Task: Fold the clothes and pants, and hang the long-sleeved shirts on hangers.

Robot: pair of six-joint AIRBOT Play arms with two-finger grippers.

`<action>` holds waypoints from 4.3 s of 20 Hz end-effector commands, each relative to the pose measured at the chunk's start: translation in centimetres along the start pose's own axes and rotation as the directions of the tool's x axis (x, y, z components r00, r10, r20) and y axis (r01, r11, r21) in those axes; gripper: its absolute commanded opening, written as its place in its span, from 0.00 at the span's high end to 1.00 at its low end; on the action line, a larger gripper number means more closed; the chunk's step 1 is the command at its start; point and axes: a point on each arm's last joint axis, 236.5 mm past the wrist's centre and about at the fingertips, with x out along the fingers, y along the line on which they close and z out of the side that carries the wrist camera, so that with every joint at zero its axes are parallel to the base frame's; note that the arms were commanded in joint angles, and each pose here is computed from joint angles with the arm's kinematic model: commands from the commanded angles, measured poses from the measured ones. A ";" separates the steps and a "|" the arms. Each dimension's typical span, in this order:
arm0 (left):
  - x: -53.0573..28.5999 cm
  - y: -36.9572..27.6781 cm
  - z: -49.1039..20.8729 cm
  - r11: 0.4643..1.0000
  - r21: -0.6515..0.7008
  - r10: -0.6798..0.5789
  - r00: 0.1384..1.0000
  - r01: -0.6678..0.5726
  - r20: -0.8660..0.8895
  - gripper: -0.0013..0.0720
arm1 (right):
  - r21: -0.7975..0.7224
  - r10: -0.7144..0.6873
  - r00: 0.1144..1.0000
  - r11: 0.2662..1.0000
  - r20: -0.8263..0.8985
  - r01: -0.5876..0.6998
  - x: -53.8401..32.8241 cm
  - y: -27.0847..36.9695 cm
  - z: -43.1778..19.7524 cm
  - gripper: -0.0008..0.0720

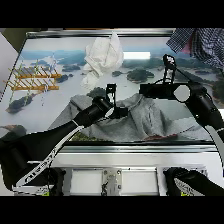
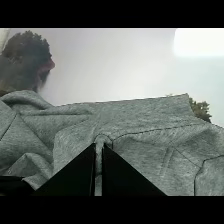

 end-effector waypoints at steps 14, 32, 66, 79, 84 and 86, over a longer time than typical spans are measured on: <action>-9.5 3.7 6.5 0.997 0.059 -0.051 0.985 0.042 0.162 0.95 | -0.411 -0.010 0.995 0.911 -0.102 -0.033 1.2 -1.2 -2.0 0.26; -9.3 4.1 5.7 0.995 0.102 -0.029 0.991 0.016 0.129 0.95 | -0.437 -0.151 0.910 0.899 -0.387 -0.037 12.5 -1.1 -1.5 0.30; -13.5 6.4 1.1 0.964 0.263 -0.018 0.998 0.032 -0.055 0.56 | -0.349 -0.454 0.849 0.868 -0.272 0.353 -9.5 -1.0 -9.4 0.95; -24.3 18.0 10.5 0.998 0.031 0.052 0.965 -0.062 0.259 0.00 | -0.349 -0.455 0.848 0.868 -0.272 0.353 -9.5 -1.1 -9.4 0.95; -20.6 14.7 7.9 0.977 0.156 -0.157 0.986 0.147 0.052 0.07 | -0.349 -0.455 0.848 0.868 -0.272 0.353 -9.5 -1.1 -9.4 0.95; -19.5 15.0 7.9 0.976 0.200 -0.096 0.994 0.085 0.045 0.07 | -0.349 -0.455 0.848 0.868 -0.272 0.353 -9.5 -1.1 -9.4 0.95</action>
